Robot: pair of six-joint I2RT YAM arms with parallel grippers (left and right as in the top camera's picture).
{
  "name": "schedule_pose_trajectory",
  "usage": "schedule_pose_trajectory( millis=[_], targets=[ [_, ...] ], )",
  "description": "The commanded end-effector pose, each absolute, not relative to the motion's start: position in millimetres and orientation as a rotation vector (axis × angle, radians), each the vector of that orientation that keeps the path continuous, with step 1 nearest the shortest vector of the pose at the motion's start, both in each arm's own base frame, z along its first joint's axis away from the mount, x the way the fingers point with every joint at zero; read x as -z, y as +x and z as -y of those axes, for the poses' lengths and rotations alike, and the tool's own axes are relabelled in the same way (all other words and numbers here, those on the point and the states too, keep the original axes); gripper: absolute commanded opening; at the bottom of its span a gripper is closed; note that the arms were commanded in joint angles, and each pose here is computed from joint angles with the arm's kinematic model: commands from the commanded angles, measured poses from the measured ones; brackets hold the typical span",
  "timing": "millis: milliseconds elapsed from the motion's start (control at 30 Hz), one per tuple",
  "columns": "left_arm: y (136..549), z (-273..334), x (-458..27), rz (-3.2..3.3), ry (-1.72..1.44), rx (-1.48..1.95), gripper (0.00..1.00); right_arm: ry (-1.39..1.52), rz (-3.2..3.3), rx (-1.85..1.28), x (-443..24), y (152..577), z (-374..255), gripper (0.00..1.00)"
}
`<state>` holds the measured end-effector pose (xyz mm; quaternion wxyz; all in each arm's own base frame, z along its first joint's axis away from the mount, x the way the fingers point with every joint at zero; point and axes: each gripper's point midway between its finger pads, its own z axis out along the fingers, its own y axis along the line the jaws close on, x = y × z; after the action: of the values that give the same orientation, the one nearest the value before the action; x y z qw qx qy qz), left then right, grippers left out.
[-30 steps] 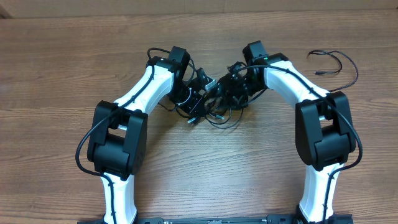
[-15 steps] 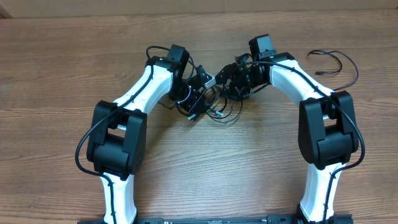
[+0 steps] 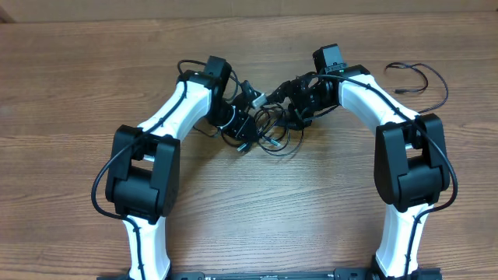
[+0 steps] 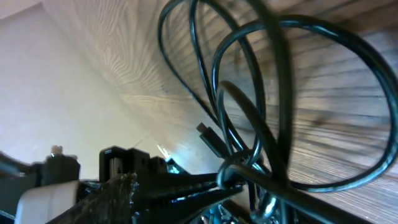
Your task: Untangle cables
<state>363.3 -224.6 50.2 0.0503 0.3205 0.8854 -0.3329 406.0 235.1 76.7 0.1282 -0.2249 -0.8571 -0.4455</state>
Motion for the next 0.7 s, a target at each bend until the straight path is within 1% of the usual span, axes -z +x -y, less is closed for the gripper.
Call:
schedule_pose_trajectory(
  millis=[0,67,100,133,267,300,333,400,433,467,500,600,667],
  targets=[
    [366,227,-67,-2.617,0.872,1.243,0.04,-0.657,2.522,1.421,-113,427,-217,0.69],
    [369,222,-68,-2.619,0.838,1.256,0.04,-0.687,2.532,1.441,-118,436,-206,0.73],
    [371,218,-67,-2.626,0.827,1.248,0.05,-0.697,2.534,1.447,-119,438,-201,0.76],
    [372,214,-66,-2.634,0.815,1.237,0.05,-0.697,2.536,1.459,-119,440,-196,0.81],
    [375,204,-62,-2.665,0.789,1.194,0.06,-0.494,2.553,1.602,-132,439,-194,0.83],
    [376,202,-61,-2.673,0.788,1.181,0.08,-0.438,2.564,1.627,-134,437,-194,0.83],
    [376,200,-59,-2.684,0.787,1.166,0.16,-0.394,2.584,1.633,-134,436,-194,0.83],
    [376,195,-54,-2.728,0.762,1.115,0.5,-0.353,2.658,1.575,-124,434,-190,0.83],
    [377,191,-50,-2.776,0.712,1.074,0.73,-0.373,2.71,1.484,-113,432,-186,0.82],
    [379,188,-49,-2.807,0.671,1.047,0.78,-0.401,2.742,1.411,-105,430,-183,0.82],
    [383,183,-50,-2.851,0.606,1.004,0.8,-0.446,2.794,1.283,-93,427,-175,0.82],
    [395,178,-69,-2.867,0.519,0.99,0.8,-0.506,2.879,1.055,-72,422,-159,0.82],
    [403,178,-84,-2.873,0.462,0.982,0.7,-0.546,2.938,0.889,-60,419,-143,0.82]
  ],
)
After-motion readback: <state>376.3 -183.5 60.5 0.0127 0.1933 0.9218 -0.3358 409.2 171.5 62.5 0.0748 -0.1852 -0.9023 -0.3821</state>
